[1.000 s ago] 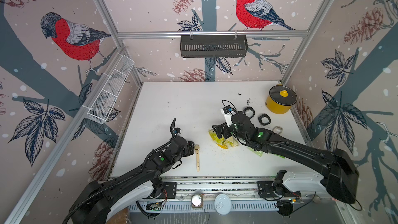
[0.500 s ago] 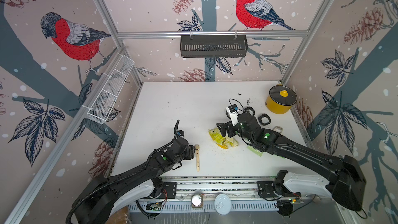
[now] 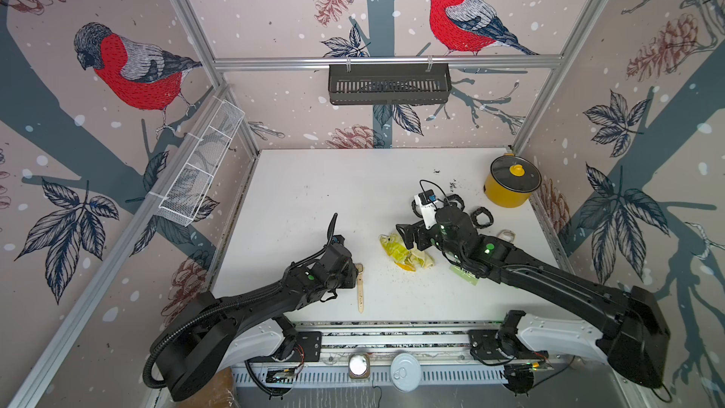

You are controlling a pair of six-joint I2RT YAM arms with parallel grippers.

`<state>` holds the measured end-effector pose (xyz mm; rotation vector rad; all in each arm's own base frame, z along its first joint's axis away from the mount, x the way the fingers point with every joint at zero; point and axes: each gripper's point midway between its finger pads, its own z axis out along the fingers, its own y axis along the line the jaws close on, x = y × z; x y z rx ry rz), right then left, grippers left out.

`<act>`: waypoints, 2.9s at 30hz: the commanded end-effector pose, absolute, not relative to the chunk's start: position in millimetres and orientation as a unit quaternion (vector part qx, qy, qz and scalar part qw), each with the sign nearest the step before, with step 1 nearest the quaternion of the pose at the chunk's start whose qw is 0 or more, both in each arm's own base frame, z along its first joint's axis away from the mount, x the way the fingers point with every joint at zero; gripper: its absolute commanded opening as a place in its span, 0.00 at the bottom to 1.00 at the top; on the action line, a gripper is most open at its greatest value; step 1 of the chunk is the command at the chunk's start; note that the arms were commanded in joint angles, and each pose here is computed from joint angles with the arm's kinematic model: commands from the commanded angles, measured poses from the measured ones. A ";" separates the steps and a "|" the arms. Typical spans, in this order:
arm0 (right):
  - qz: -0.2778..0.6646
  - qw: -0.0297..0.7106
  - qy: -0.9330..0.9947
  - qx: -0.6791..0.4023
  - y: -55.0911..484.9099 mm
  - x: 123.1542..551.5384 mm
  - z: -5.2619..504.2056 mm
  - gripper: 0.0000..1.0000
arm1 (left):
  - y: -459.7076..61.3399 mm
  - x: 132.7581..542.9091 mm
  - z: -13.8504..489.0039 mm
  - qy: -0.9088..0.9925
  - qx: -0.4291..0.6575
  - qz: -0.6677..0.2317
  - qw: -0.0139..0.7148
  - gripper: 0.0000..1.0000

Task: Wipe the watch dial
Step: Pick up the watch at the center of the board.

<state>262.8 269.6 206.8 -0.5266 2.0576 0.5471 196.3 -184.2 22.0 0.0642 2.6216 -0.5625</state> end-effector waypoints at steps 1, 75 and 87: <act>0.216 0.465 0.833 -0.208 266.0 264.9 209.8 0.97 | -177.1 183.7 10.3 0.963 0.027 -0.186 0.193 0.35; 0.210 0.499 0.823 -0.171 235.9 260.9 217.3 0.97 | -168.7 153.6 1.6 0.984 0.044 -0.124 0.120 0.09; 0.288 0.486 0.779 -0.273 272.7 229.0 220.7 0.96 | -224.5 183.5 120.9 0.900 0.096 -0.318 0.280 0.09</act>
